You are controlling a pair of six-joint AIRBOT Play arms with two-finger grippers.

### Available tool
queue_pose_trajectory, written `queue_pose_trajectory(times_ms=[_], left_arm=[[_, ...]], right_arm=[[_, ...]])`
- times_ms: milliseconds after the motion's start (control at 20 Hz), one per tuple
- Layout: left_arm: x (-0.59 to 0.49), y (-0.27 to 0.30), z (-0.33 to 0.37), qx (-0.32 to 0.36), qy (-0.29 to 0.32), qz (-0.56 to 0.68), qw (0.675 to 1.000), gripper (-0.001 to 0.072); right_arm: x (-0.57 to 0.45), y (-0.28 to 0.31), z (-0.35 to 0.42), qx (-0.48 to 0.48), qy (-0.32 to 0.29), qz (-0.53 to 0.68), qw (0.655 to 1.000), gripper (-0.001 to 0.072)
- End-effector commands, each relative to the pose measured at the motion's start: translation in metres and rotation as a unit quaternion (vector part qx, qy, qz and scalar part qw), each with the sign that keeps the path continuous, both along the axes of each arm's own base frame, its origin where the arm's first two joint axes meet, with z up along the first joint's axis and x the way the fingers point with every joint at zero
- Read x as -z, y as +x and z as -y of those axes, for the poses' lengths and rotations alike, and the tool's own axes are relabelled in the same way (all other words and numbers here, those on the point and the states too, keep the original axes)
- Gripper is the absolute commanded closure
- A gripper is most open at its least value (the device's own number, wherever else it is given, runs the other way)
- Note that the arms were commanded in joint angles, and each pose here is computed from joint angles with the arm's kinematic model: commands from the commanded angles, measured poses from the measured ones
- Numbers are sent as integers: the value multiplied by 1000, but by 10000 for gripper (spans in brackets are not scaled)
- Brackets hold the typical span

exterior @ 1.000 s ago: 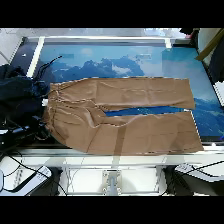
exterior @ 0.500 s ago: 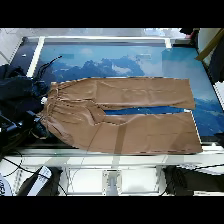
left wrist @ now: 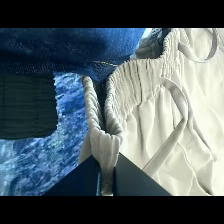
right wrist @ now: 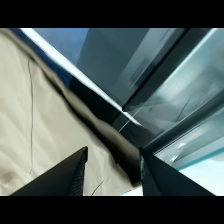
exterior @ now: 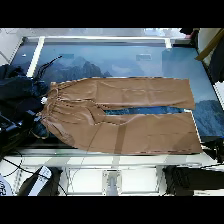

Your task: Fold the clothes and pants, and hang the long-sleeved shirts on hangers.

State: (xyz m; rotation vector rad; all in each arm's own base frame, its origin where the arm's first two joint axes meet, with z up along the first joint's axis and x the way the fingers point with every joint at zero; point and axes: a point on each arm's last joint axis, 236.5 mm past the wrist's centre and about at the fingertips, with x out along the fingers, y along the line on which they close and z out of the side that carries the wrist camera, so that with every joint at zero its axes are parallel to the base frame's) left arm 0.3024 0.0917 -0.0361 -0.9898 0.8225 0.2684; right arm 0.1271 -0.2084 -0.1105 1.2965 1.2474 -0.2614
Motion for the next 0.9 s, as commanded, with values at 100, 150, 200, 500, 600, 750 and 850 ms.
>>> queue_pose_trajectory(times_ms=[100, 150, 200, 500, 600, 750, 850], left_arm=[[0, 0, 0, -4, -3, -1, 1000, 693], [0, 0, 0, -3, -2, -1, 1000, 693], [1, -1, 0, -2, -1, -3, 1000, 693], [0, -1, -1, -1, 2, -2, 1000, 693], [-6, 1, -3, 8, 11, 1, 1000, 694], [-44, 3, -13, 64, 78, 0, 995, 694], [-80, 7, -24, 81, 123, 9, 989, 695]], right_arm=[[4, -9, -13, -14, 33, -14, 999, 348], [1, -8, -17, -17, 42, -11, 999, 348], [-2, -7, -21, -19, 52, -6, 998, 379], [-32, 20, -33, -42, 80, 92, 992, 687], [-53, 33, -31, -46, 88, 137, 986, 689], [-90, 47, -15, -51, 57, 181, 980, 689], [-109, 61, 4, -41, -9, 201, 979, 690]])
